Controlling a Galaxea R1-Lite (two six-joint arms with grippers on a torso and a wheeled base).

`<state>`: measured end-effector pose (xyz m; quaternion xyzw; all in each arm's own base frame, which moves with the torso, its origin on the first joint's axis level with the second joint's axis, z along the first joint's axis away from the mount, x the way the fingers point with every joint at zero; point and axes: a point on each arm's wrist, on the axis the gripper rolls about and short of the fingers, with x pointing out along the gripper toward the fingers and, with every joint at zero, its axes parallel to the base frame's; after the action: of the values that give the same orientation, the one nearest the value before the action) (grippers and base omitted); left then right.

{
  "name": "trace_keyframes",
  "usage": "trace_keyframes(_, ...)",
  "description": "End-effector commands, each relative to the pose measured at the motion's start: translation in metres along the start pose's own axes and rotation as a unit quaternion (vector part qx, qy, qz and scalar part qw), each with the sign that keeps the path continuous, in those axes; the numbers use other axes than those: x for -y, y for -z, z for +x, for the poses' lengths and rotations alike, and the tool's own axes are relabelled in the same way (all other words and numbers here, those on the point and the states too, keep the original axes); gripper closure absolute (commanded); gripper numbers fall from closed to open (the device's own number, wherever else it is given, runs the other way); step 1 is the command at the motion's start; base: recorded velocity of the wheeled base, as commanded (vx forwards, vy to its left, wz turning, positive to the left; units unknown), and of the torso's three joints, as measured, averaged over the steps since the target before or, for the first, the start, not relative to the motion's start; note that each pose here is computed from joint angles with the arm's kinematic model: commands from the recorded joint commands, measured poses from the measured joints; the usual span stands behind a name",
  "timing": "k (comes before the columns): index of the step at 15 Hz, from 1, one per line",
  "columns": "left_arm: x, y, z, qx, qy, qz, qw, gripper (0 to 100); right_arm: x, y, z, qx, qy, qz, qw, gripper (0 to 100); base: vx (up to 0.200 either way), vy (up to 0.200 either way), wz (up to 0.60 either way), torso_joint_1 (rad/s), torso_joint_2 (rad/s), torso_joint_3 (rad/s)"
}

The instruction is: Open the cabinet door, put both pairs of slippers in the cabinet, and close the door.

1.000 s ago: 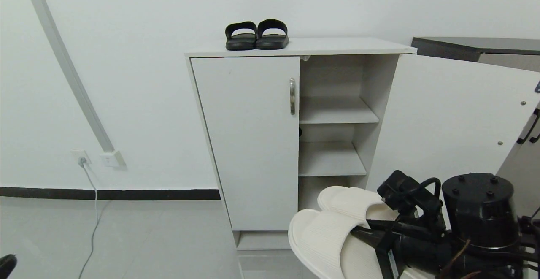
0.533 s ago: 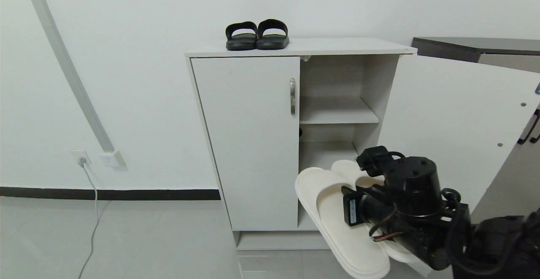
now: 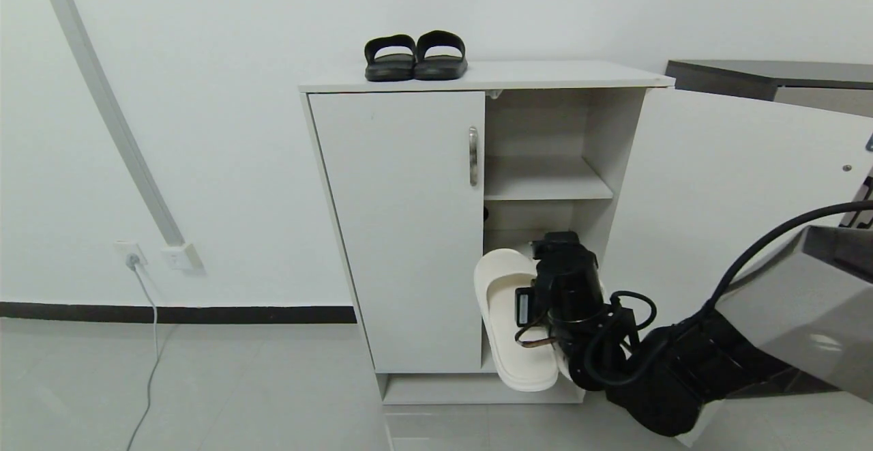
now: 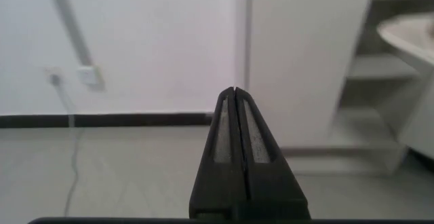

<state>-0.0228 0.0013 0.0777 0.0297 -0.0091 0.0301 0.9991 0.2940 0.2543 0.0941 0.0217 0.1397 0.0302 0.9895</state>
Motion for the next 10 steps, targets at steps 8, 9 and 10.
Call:
trace_keyframes(8,0.002,0.002,0.000,-0.007,0.045,-0.008,0.9989,100,-0.017,0.042,0.067,0.023,0.123,0.001,0.992,100,0.000,0.000,0.00,0.000,0.00,0.000)
trace_keyframes(9,0.002,0.002,0.000,-0.007,0.045,-0.008,0.9989,100,-0.018,0.045,0.068,0.022,0.122,-0.001,0.992,100,0.000,-0.200,0.00,0.002,0.00,0.002)
trace_keyframes(10,0.002,0.002,0.000,-0.007,0.045,-0.008,0.9989,100,-0.018,0.047,0.068,0.021,0.122,-0.002,0.992,100,0.000,-0.200,0.00,0.002,0.00,-0.002)
